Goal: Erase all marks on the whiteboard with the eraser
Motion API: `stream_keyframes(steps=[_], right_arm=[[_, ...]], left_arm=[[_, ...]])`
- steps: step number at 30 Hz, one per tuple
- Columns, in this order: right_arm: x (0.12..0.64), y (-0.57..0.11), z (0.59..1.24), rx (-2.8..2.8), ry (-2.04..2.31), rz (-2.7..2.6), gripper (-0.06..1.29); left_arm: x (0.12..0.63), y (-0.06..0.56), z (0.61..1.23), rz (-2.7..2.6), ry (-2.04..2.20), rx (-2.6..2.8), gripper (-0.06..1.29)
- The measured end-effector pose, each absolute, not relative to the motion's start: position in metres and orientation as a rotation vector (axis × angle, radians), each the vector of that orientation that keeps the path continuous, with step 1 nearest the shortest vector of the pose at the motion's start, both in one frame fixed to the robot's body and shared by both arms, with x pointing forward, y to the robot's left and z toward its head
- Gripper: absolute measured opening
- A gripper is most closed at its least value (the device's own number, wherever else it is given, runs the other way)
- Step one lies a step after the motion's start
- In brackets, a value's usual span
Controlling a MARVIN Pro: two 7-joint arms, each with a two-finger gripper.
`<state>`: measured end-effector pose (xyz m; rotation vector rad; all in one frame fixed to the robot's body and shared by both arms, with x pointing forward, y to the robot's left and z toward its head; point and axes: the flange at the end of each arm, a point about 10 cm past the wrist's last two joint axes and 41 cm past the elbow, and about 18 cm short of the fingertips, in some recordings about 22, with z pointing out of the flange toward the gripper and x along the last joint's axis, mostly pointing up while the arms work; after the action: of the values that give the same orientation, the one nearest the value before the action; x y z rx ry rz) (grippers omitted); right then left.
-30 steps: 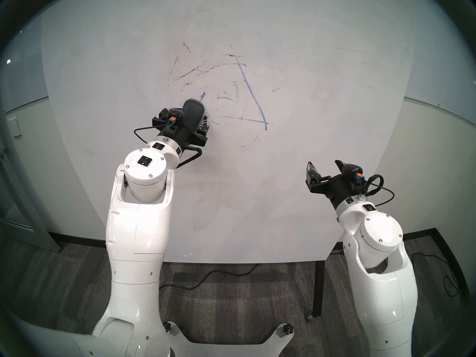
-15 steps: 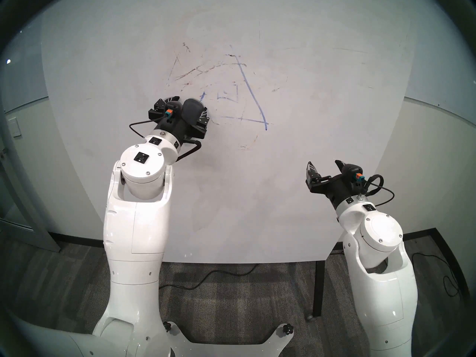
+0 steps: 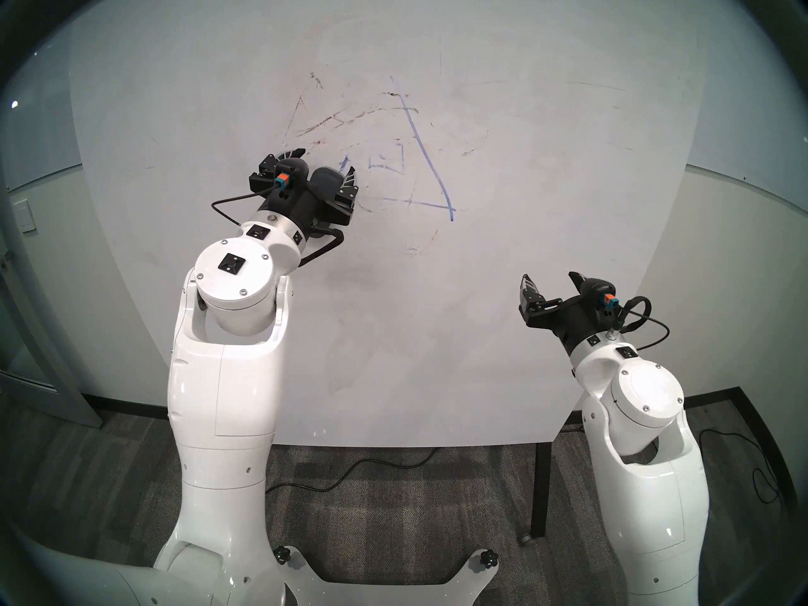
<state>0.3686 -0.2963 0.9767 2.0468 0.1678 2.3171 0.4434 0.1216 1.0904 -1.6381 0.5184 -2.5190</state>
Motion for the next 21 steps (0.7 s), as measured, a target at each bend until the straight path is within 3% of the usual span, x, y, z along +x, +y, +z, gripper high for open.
stream_keyframes(steps=[21], right_arm=[[0.369,-0.296,0.977,2.047,0.168,2.317,1.23]], left_arm=[[0.427,0.122,1.065,-2.453,0.521,-1.667,1.2]])
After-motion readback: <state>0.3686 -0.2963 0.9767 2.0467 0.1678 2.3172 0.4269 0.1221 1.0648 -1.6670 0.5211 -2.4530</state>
